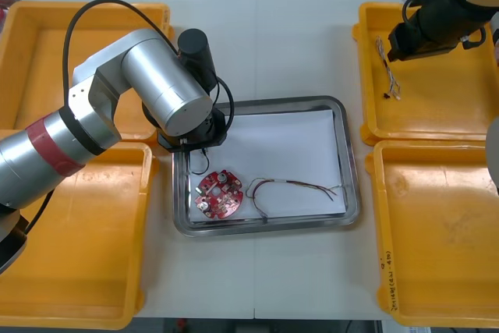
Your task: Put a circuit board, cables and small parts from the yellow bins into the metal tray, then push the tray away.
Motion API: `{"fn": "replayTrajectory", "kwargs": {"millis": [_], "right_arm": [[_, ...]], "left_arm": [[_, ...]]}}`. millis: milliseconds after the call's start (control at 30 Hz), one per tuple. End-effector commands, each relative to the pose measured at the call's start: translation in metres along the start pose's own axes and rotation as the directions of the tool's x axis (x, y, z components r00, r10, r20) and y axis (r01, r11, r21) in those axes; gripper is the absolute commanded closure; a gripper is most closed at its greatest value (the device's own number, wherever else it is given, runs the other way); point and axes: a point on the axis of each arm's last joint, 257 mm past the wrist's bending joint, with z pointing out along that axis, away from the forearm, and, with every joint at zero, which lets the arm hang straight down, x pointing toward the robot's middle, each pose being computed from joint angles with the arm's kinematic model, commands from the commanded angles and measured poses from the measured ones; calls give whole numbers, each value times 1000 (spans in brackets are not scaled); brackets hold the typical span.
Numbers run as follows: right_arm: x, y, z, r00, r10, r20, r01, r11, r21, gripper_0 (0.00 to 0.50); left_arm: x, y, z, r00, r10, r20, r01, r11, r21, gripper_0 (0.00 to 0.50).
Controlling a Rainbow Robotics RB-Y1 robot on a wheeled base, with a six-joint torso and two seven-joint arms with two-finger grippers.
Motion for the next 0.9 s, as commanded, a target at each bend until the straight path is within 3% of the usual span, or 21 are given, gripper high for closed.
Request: {"fn": "replayTrajectory", "kwargs": {"millis": [33, 333, 700, 900], "right_arm": [[-32, 17, -9, 996, 51, 72, -49, 998, -38, 0], [-21, 23, 18, 995, 76, 68, -72, 996, -48, 0], [-16, 32, 34, 993, 94, 74, -90, 994, -61, 0], [-15, 34, 36, 993, 91, 70, -87, 994, -62, 0]], "left_arm": [[9, -14, 0, 999, -48, 0, 48, 998, 27, 0], [2, -14, -32, 999, -44, 23, 43, 999, 24, 0], [-32, -2, -81, 995, -54, 79, 49, 997, 64, 0], [-55, 24, -109, 996, -18, 82, 14, 999, 40, 0]]}}
